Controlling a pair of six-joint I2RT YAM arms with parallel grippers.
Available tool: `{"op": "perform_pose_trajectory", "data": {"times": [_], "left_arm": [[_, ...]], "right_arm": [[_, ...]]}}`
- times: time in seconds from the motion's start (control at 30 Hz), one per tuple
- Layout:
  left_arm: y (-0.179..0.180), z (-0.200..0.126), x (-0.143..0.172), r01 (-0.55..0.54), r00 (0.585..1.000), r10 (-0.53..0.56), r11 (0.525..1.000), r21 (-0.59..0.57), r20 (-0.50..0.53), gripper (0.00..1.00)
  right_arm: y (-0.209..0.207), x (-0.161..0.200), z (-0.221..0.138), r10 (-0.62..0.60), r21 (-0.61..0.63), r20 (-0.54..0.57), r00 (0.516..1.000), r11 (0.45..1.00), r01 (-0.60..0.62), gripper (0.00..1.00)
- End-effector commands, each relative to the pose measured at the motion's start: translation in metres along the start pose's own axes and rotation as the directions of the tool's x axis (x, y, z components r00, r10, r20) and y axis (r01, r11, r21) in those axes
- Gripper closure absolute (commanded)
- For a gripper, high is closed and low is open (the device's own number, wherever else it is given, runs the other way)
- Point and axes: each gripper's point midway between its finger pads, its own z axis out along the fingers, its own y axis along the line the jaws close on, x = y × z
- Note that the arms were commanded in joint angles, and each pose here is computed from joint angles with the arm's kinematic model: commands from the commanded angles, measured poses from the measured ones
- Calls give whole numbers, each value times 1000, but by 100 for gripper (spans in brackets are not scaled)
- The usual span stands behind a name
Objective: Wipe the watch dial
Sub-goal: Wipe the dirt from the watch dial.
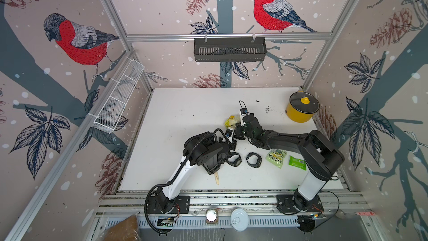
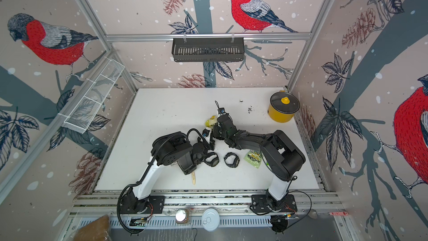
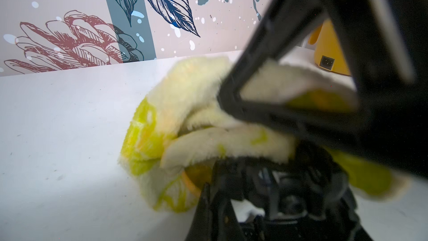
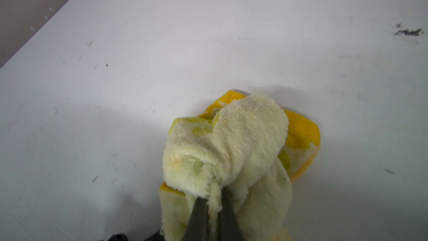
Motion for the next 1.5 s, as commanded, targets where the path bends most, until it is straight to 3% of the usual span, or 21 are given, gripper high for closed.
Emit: {"op": "perform_pose_trajectory", "data": {"times": [0.0,0.27,0.47,0.6,0.77,0.93,1.17,1.47], "left_arm": [[-1,-7,-12,67,994,-69,997,29,86,100],[3,-3,-10,82,994,-81,997,-10,68,100],[3,-4,-11,87,993,-86,996,-8,79,100],[2,-5,-11,83,993,-82,997,-3,84,100],[2,-5,-11,76,994,-76,997,1,82,100],[2,-5,-11,76,994,-76,997,1,82,100],[3,-5,-11,84,993,-83,996,-7,82,100],[2,-5,-11,80,994,-80,997,-1,81,100]], "right_arm": [[5,26,-6,16,-28,-26,1000,999,-17,95],[-19,70,-23,22,31,-81,996,999,-20,95],[-21,68,-49,16,8,-66,998,1000,-15,95],[-20,38,-59,21,-13,-5,1000,1000,-21,95],[-10,-29,-66,26,-37,132,991,999,-22,94],[2,-58,-47,57,-103,166,984,994,-40,94],[-2,-14,-11,61,-100,39,997,993,-57,95],[-30,58,-51,136,-34,-29,990,990,-137,95]]}}
